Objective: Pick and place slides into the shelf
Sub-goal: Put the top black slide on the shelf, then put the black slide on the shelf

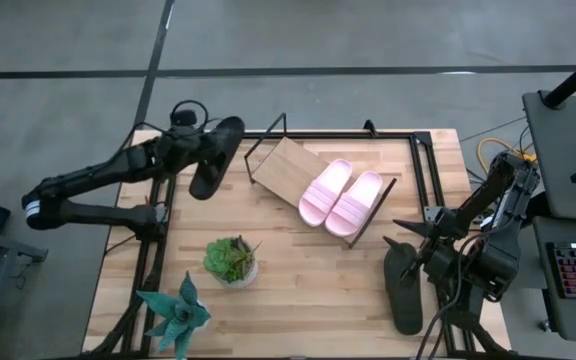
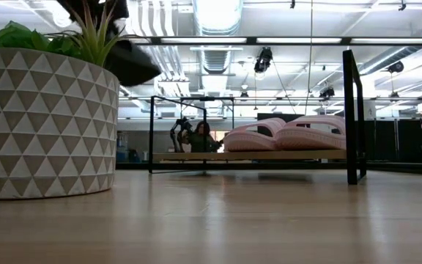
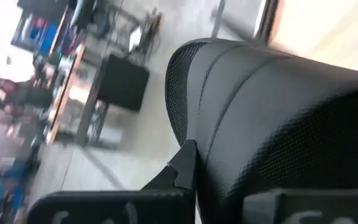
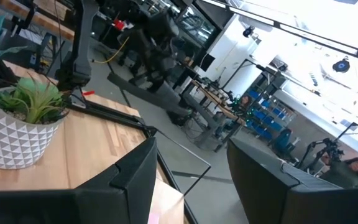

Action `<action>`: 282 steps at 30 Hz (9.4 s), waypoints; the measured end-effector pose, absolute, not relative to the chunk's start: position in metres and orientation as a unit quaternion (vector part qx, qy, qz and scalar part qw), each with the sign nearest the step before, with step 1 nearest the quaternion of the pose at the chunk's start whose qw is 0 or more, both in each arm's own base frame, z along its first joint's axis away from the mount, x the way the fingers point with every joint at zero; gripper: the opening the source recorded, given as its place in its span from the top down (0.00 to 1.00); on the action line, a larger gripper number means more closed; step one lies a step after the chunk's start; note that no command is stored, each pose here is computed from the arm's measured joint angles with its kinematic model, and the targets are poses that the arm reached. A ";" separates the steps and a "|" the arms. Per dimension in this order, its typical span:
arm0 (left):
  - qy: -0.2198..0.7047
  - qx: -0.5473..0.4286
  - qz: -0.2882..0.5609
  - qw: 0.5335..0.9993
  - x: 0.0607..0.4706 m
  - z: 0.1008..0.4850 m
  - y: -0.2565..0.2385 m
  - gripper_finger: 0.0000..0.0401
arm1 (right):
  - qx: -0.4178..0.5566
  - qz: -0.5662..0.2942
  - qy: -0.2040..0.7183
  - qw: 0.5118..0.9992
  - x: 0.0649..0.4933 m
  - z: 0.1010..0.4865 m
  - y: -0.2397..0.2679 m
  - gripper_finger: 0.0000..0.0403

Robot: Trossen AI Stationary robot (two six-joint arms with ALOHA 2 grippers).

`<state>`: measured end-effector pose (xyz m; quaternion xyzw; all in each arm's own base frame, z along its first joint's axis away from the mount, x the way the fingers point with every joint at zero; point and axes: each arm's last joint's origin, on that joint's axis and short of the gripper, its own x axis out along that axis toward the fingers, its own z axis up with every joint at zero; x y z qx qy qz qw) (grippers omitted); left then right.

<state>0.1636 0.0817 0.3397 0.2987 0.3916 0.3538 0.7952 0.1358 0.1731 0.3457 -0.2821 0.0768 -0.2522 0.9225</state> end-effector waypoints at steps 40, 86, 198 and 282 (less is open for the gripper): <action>0.392 0.457 0.232 0.764 0.369 0.275 0.156 1.00 | -0.285 -0.249 0.081 0.922 0.135 0.343 0.173 0.54; 0.489 0.443 0.255 0.707 0.358 0.194 0.176 1.00 | -0.293 -0.249 0.083 0.919 0.135 0.337 0.172 0.54; 0.077 0.313 -0.028 0.946 0.343 0.314 -0.108 1.00 | 0.337 -0.244 0.376 0.828 0.134 0.345 0.204 0.54; 0.225 0.295 0.088 0.924 0.260 0.319 -0.071 1.00 | 0.198 -0.455 0.723 0.480 0.263 0.168 0.292 0.53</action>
